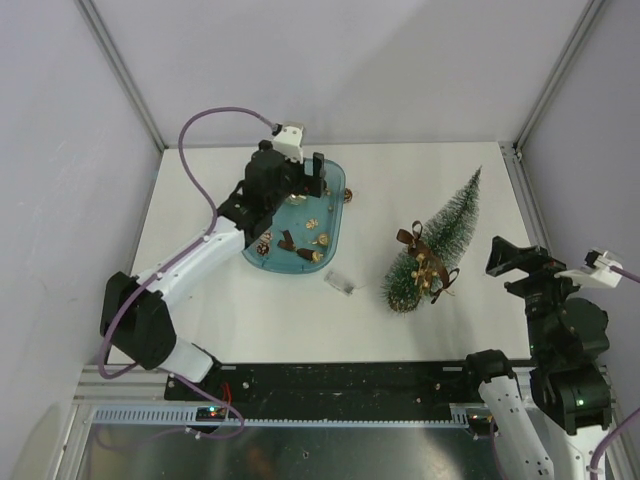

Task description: Decorate the small christmas tree

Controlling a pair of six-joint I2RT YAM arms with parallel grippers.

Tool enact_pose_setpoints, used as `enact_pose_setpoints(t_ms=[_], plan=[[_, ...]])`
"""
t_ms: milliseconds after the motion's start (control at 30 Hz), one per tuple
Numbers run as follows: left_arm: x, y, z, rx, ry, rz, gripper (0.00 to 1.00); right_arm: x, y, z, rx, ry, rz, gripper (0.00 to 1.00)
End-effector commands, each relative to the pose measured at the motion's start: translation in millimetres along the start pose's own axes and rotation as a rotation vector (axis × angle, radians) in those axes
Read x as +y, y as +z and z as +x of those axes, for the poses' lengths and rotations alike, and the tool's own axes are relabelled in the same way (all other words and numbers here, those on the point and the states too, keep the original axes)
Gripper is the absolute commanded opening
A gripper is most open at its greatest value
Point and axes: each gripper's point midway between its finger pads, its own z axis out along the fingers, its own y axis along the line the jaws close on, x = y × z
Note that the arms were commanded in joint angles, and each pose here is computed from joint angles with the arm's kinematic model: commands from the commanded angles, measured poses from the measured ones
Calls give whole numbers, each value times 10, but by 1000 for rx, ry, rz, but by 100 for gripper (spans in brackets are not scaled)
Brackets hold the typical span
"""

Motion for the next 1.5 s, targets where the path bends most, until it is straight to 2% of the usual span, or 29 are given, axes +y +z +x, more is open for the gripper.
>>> enact_pose_setpoints(t_ms=[0, 100, 233, 433, 667, 900, 1167, 1467], plan=[[368, -23, 249, 216, 267, -77, 100, 9, -142, -141, -6, 20, 11, 99], [522, 24, 564, 437, 394, -102, 100, 59, -145, -158, 20, 24, 4, 99], [654, 116, 689, 548, 471, -133, 100, 124, -87, -127, 68, 32, 2, 99], [667, 168, 932, 601, 421, -15, 98, 188, -74, -175, 74, 51, -9, 99], [612, 45, 1349, 691, 477, 126, 92, 218, -45, -130, 115, 40, -10, 99], [338, -315, 1865, 786, 517, 336, 87, 168, 39, 60, 188, 3, 14, 99], [-64, -407, 2252, 852, 535, 487, 88, 151, 101, 148, 201, -18, 9, 98], [-277, -341, 2298, 843, 474, 584, 87, 151, 124, 164, 207, -36, 7, 94]])
